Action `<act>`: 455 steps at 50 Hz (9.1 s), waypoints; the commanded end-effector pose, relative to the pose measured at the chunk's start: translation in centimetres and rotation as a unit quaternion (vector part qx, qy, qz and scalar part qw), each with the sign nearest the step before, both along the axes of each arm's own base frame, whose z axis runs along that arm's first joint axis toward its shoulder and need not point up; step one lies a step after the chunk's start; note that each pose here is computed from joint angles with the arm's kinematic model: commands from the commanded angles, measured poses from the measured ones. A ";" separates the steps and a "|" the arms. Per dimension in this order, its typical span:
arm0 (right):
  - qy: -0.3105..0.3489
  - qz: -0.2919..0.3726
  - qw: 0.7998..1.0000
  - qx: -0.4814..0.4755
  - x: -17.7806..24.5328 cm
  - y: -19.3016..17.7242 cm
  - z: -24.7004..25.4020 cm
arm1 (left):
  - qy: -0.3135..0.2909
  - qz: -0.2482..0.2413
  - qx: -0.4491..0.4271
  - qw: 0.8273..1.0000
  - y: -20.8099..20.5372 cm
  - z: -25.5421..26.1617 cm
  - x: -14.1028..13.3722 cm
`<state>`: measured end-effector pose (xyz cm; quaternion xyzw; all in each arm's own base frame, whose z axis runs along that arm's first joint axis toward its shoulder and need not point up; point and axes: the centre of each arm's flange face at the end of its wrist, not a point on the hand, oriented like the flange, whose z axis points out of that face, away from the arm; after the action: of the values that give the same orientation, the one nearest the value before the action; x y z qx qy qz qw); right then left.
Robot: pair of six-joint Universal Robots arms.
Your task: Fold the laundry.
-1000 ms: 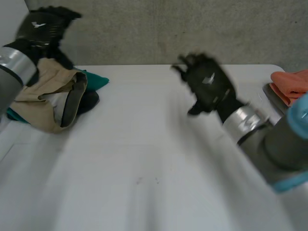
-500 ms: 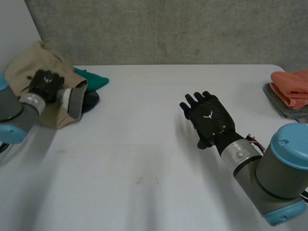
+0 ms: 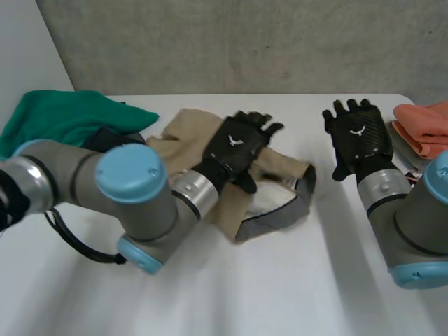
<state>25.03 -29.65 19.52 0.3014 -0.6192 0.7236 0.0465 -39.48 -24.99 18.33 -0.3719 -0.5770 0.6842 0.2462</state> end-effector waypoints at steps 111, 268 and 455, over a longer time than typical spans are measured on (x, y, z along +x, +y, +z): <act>-0.055 -0.003 0.994 0.095 6.3 -3.4 2.0 | -0.032 0.142 -0.058 0.988 -9.8 3.8 6.7; 0.095 0.067 0.963 0.242 -2.3 3.5 -0.5 | -0.173 0.183 0.093 0.963 2.3 1.1 13.4; 0.053 0.084 0.990 0.100 3.7 -1.8 -1.4 | -0.138 0.181 -0.031 0.973 2.0 0.8 11.2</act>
<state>30.13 -34.16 22.71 0.3649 -0.5836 0.7254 -0.0038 -28.06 -28.00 23.93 -0.2989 -0.5803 0.7575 0.0069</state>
